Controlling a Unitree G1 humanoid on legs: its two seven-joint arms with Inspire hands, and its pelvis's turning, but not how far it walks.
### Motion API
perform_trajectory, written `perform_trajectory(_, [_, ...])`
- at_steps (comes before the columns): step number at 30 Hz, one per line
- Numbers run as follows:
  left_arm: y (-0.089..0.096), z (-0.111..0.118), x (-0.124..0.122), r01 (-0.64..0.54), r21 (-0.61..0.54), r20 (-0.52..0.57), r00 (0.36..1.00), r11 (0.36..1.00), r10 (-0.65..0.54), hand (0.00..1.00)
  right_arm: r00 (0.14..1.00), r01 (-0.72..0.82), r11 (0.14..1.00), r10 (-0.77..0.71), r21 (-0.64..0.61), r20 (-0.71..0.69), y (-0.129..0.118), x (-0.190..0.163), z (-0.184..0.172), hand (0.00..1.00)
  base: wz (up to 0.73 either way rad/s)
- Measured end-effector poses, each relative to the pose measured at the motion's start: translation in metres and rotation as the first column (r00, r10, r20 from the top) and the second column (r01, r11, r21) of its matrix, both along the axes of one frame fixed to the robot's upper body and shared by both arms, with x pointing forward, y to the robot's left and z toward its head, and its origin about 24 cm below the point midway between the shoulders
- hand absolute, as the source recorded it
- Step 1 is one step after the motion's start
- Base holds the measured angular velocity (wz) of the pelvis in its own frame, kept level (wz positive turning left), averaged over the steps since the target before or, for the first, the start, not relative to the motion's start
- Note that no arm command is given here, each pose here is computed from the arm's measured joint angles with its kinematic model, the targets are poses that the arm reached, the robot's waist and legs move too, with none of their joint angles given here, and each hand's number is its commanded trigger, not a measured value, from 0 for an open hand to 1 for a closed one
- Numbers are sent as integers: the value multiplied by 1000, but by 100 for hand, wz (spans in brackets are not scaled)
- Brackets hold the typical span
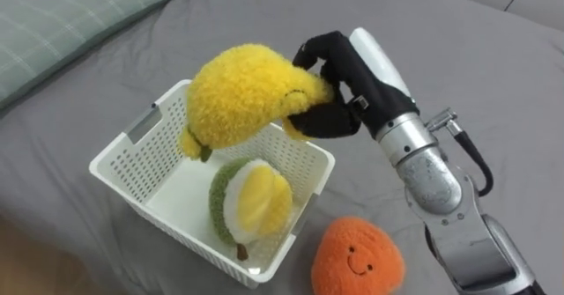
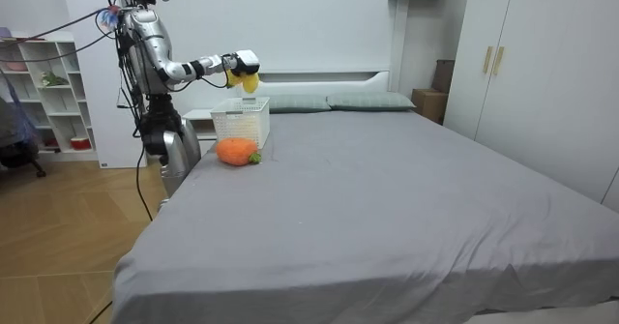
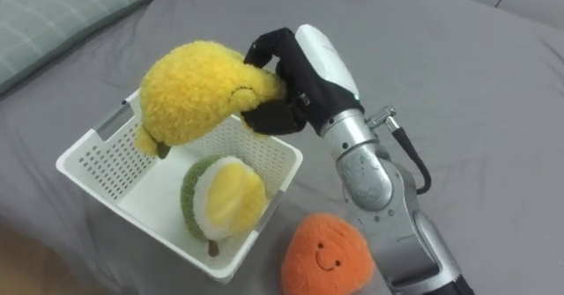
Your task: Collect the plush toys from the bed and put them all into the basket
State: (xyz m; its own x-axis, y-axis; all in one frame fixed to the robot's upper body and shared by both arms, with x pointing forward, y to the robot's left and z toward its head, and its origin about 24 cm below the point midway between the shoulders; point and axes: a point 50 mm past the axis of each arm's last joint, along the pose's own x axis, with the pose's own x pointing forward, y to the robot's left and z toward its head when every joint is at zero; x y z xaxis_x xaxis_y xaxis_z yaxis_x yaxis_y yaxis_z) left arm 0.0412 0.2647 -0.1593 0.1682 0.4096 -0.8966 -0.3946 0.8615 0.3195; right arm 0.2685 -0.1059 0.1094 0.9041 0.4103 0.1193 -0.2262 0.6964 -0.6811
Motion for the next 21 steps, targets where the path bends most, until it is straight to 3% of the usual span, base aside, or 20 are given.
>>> perform_trajectory(10, [4,5,9,15,55,23,1000,998,-16,0,997,1,1000,-1,3,-77,5,2,-14,0,6])
perform_trajectory(21, [6,5,0,71,77,-21,997,995,-69,0,997,-1,1000,1,7,-83,5,2,-15,0,1])
